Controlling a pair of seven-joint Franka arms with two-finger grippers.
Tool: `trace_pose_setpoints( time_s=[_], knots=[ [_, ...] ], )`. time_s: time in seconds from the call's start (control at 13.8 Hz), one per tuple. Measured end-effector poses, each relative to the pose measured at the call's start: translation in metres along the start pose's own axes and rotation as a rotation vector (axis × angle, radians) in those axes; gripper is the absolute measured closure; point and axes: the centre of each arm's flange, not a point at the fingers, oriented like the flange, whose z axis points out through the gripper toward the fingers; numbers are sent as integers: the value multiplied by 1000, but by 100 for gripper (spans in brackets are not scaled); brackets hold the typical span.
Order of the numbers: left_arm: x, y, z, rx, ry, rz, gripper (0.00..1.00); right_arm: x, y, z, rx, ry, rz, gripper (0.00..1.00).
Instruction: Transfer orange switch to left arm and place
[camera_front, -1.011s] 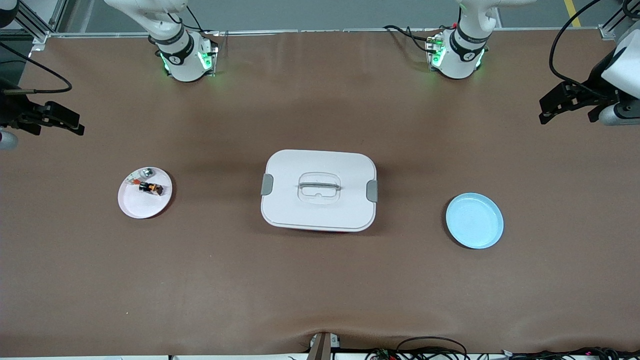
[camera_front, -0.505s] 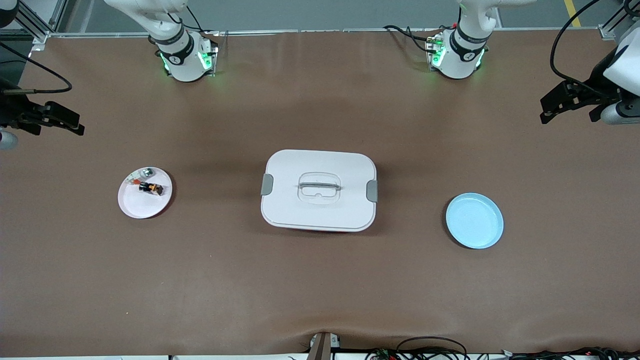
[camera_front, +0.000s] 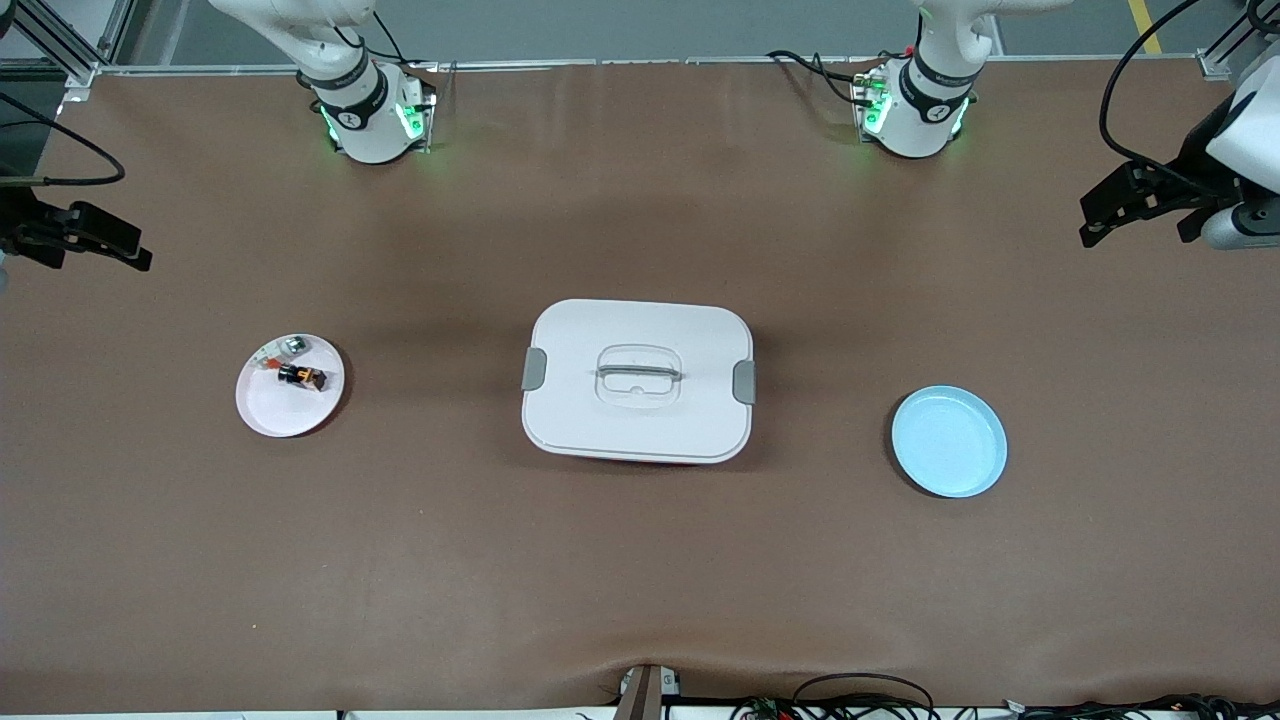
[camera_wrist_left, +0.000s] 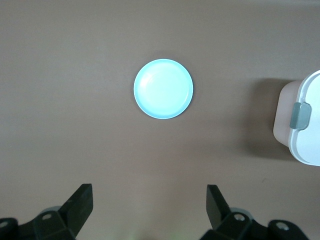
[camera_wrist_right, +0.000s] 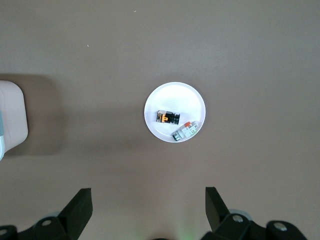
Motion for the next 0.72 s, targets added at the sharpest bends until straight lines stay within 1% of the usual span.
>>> trace_pose_setpoints(
  time_s=[0.14,0.51,0.72],
  knots=[
    [0,0,0,0,-1,0,0,-2,1,1,0,-20,2,0],
    [0,7,3,0,-6,13,0,-2,0,4,1,-32,0,0],
    [3,7,8,1,-15,12,0,9,2,26,3,-73,1,0]
  ],
)
